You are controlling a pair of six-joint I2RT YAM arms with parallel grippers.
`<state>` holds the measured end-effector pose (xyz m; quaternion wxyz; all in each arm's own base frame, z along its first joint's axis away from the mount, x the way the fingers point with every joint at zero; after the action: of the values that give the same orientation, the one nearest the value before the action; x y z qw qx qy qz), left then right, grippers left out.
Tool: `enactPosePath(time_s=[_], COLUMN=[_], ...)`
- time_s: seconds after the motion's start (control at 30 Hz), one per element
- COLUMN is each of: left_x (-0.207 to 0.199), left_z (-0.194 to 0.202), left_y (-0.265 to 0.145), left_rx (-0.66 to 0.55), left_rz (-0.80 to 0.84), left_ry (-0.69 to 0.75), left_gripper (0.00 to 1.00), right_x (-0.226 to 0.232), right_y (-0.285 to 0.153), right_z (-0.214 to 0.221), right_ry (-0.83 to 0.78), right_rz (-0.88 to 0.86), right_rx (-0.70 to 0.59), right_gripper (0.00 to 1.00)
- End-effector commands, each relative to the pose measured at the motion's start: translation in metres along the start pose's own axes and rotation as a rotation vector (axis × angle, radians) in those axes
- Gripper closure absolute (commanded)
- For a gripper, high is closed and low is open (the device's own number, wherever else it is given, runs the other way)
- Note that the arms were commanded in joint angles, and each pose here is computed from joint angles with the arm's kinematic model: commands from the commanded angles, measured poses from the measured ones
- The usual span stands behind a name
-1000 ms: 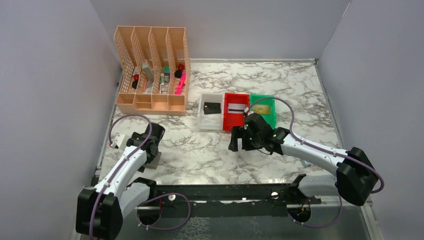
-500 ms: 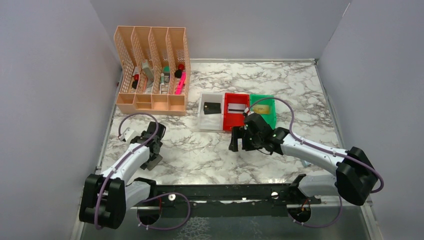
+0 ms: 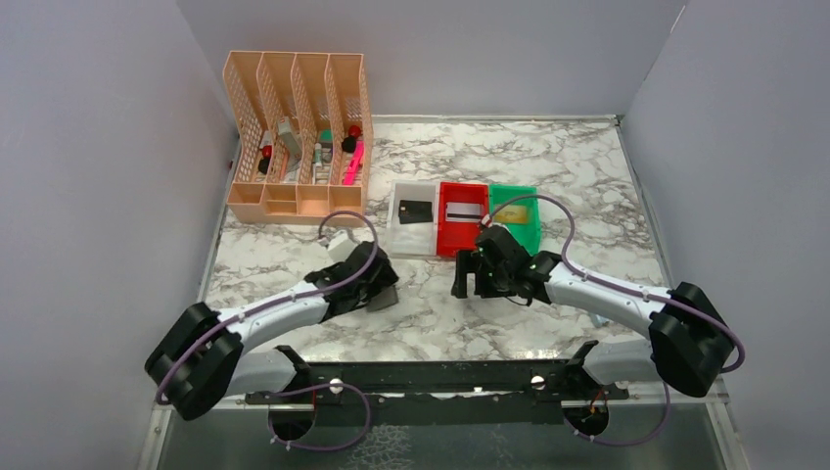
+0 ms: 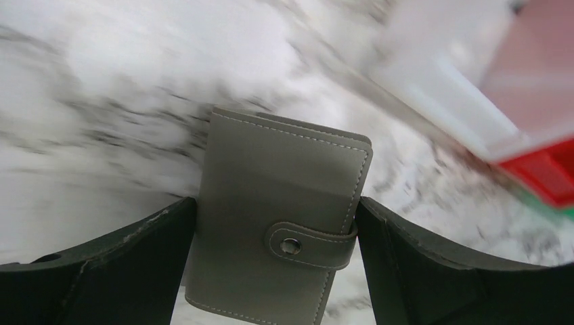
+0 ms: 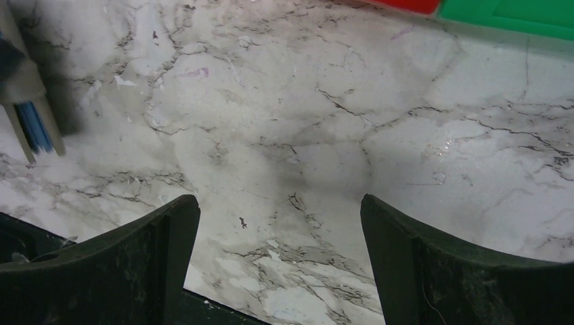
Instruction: Take the credit cards out of the card holder
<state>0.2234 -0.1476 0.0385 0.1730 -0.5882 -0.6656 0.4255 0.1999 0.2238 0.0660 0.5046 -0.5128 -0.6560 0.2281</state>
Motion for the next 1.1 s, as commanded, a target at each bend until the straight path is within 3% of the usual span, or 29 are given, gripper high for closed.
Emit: enactPosePath(time_s=[0.0, 0.27, 0.5, 0.7, 0.97, 1.07], left_x=[-0.028, -0.052, -0.100, -0.093, -0.056, -0.041], left_z=[0.080, 0.116, 0.113, 0.099, 0.062, 0.050], left_y=[-0.003, -0.007, -0.022, -0.027, -0.035, -0.035], left_rx=[0.263, 0.314, 0.269, 0.207, 0.069, 0.050], left_rz=[0.091, 0.154, 0.260, 0.229, 0.140, 0.129], left_ry=[0.112, 0.246, 0.368, 0.384, 0.324, 0.286], left_gripper=[0.10, 0.06, 0.01, 0.01, 0.06, 0.08], right_x=[-0.012, -0.024, -0.029, -0.028, 0.018, 0.031], right_y=[0.001, -0.007, -0.019, -0.027, -0.030, -0.026], right_z=[-0.001, 0.000, -0.007, -0.007, 0.002, 0.002], right_ry=[0.068, 0.115, 0.173, 0.185, 0.079, 0.038], right_rz=[0.045, 0.068, 0.068, 0.025, -0.251, -0.273], right_rx=[-0.054, -0.090, -0.160, -0.181, -0.100, -0.053], right_gripper=[0.06, 0.05, 0.04, 0.05, 0.24, 0.30])
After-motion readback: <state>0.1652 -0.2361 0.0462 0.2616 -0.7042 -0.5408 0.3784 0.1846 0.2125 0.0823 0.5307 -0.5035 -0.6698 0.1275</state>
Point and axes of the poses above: each gripper's point midway between its finger pads, its own y axis out along the fingers, its own x axis along the line the jaws close on, z = x × y, the point moved 1 cm from there along -y, back along the fingers, and after that the axes turned 14 degrees about y, right-handed, at the moved point
